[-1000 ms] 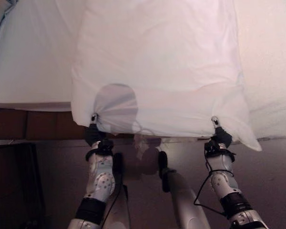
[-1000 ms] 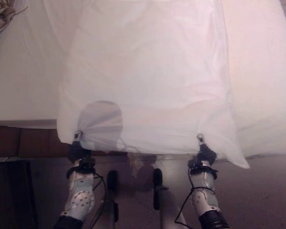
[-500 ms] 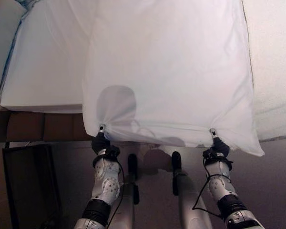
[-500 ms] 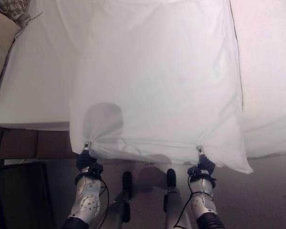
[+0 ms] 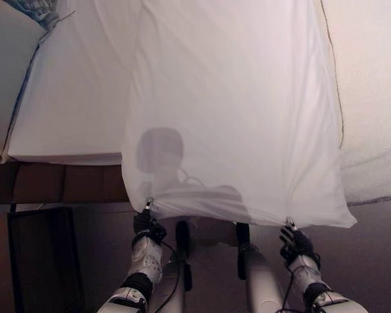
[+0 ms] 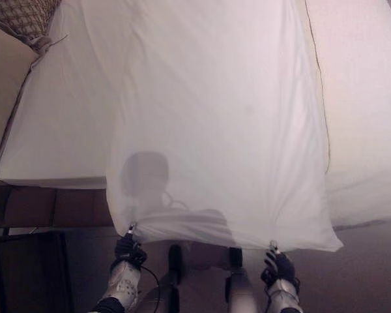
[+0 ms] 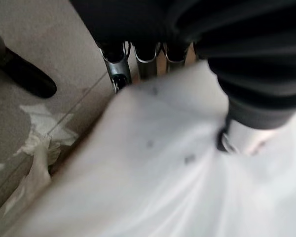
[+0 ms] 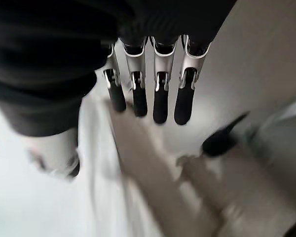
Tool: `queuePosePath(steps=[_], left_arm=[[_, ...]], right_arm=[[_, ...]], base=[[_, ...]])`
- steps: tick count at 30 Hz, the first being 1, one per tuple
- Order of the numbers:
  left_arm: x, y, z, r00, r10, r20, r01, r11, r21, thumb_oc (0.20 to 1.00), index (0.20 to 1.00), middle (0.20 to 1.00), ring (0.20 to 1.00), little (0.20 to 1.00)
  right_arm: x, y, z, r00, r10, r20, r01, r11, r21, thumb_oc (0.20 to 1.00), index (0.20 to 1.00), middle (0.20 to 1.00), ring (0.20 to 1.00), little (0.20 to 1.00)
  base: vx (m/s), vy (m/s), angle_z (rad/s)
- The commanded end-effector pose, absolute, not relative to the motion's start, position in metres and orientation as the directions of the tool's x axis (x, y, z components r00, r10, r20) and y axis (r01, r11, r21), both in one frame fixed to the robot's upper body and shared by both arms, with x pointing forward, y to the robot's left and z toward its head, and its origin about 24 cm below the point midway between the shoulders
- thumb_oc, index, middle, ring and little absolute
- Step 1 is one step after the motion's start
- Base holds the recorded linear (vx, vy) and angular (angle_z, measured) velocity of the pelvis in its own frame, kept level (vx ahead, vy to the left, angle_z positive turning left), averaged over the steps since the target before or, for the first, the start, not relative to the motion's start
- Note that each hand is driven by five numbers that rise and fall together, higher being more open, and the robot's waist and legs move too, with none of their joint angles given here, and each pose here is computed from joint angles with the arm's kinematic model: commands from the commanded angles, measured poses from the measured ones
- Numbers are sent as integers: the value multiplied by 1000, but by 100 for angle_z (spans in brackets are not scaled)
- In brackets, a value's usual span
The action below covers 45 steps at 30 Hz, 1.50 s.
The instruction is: Make the bed
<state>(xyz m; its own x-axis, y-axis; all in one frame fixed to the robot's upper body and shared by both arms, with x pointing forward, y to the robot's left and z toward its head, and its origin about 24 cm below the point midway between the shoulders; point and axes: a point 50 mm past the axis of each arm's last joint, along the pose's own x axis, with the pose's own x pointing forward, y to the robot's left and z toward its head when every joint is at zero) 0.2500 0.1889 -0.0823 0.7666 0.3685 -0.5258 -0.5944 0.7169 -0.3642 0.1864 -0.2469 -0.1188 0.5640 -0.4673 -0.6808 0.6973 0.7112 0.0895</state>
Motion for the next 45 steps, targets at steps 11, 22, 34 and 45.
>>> queuePosePath(steps=[11,22,34,45], left_arm=[[158,214,-125,730,291,-618,-327,943,57,1000,1000,1000,1000,1000],[251,197,-7,964,-247,-102,265,932,248,1000,1000,1000,1000,1000],[329,107,80,777,-625,68,556,734,390,1000,1000,1000,1000,1000],[385,76,166,827,-501,257,350,814,463,1000,1000,1000,1000,1000]], right_arm=[[154,-243,-130,637,-332,-696,262,942,-210,1000,1000,1000,1000,1000],[240,-233,-27,970,55,-235,-103,975,-198,1000,1000,1000,1000,1000],[317,-193,41,964,261,-50,-266,946,-183,1000,1000,1000,1000,1000],[383,-168,129,968,203,147,-187,976,-115,1000,1000,1000,1000,1000]], base=[[22,-11,7],[6,-6,3],[-55,-2,-1],[-57,0,2]])
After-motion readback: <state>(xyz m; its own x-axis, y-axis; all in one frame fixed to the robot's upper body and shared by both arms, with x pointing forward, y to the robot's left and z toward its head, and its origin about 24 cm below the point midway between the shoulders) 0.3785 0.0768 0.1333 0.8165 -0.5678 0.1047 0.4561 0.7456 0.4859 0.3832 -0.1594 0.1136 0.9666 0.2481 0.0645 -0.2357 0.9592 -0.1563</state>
